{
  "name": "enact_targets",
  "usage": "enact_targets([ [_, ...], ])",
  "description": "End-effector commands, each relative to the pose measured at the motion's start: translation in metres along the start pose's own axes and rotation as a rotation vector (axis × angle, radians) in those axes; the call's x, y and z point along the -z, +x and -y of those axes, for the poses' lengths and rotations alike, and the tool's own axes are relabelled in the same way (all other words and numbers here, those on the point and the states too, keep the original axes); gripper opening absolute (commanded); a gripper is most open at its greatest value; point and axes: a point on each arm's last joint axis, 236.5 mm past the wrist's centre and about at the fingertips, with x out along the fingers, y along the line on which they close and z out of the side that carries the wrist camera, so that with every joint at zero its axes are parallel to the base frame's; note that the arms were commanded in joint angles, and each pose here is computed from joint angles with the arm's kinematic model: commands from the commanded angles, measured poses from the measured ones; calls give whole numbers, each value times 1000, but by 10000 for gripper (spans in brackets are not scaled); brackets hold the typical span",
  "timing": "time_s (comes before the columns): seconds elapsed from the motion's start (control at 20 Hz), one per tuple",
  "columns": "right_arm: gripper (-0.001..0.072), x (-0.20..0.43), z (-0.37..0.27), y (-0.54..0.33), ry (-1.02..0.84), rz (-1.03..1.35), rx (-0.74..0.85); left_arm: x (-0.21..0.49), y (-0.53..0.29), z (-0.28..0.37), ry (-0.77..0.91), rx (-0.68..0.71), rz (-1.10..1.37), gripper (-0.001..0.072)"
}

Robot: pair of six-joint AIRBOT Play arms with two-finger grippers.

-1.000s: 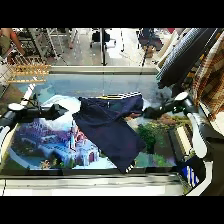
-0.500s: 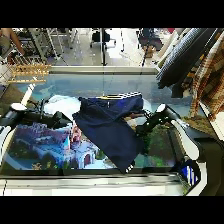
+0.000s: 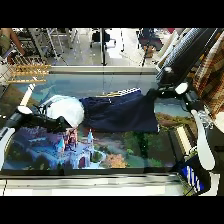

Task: Fold the clothes and pants, and hang the long-sleeved shirts on hangers.

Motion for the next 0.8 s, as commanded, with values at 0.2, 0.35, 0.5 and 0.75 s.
enact_targets([
  [0.2,560,129,33,-26,323,-434,-121,-20,73,53,-52,91,109,629],
  [0.35,560,189,21,-48,597,-606,-282,-18,94,63,-45,74,123,629],
  [0.5,561,230,20,-48,728,-677,-297,-19,105,58,-131,59,128,628],
  [0.75,560,230,42,-7,838,-505,-208,-28,114,48,-239,53,163,548],
])
